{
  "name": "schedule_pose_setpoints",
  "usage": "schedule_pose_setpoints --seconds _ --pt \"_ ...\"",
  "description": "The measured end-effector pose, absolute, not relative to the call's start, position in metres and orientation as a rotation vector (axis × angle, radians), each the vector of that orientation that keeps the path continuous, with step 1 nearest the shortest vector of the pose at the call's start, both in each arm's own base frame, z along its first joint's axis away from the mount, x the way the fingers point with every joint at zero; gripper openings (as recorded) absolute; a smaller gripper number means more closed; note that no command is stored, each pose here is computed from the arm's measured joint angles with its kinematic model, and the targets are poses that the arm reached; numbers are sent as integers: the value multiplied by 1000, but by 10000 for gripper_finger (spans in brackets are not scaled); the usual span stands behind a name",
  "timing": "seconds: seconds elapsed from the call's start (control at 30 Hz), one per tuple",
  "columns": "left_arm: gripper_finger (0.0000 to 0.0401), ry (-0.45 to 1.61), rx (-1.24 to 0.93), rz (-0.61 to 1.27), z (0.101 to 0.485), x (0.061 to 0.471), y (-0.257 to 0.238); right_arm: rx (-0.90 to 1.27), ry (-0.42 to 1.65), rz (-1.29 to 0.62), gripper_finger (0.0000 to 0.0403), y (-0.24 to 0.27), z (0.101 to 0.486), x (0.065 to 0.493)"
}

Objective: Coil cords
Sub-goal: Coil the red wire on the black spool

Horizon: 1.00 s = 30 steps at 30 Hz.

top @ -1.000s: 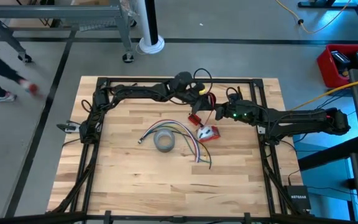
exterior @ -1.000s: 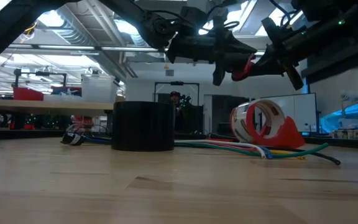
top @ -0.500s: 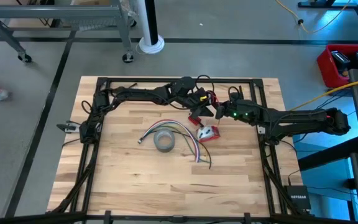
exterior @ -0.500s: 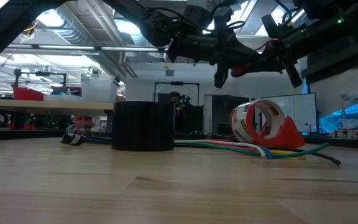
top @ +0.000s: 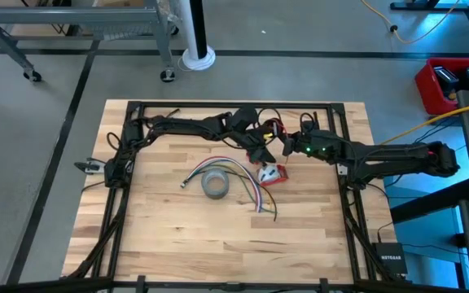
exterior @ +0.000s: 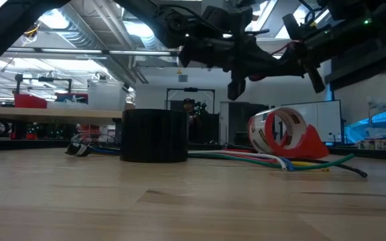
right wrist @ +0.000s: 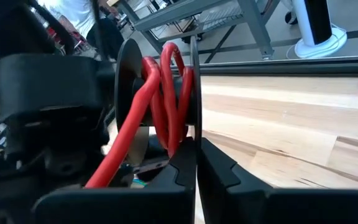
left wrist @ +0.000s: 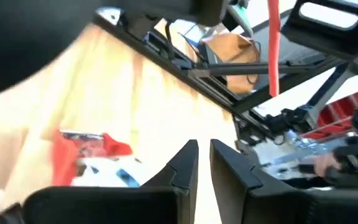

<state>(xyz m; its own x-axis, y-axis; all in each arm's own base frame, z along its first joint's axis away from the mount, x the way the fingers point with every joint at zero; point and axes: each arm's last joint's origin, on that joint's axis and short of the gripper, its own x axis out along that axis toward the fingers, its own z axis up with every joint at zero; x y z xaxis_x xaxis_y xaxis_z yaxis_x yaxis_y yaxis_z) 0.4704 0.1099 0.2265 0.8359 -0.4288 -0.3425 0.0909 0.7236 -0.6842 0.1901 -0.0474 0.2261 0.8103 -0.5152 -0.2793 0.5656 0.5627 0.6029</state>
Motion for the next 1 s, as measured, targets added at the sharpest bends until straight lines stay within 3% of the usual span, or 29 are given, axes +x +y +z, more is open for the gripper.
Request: schedule_pose_setpoints --seconds 0.1,0.33,0.87,1.0 --pt "25 530 -728 -294 226 467 117 728 78 -637 3 -47 227 188" --pt "2 454 -547 -333 247 461 115 714 56 -686 3 -46 233 176" --pt "9 448 -320 -466 247 472 55 708 20 -699 3 -45 240 166" --pt "35 450 -317 -437 247 473 53 708 21 -699 3 -45 240 166"
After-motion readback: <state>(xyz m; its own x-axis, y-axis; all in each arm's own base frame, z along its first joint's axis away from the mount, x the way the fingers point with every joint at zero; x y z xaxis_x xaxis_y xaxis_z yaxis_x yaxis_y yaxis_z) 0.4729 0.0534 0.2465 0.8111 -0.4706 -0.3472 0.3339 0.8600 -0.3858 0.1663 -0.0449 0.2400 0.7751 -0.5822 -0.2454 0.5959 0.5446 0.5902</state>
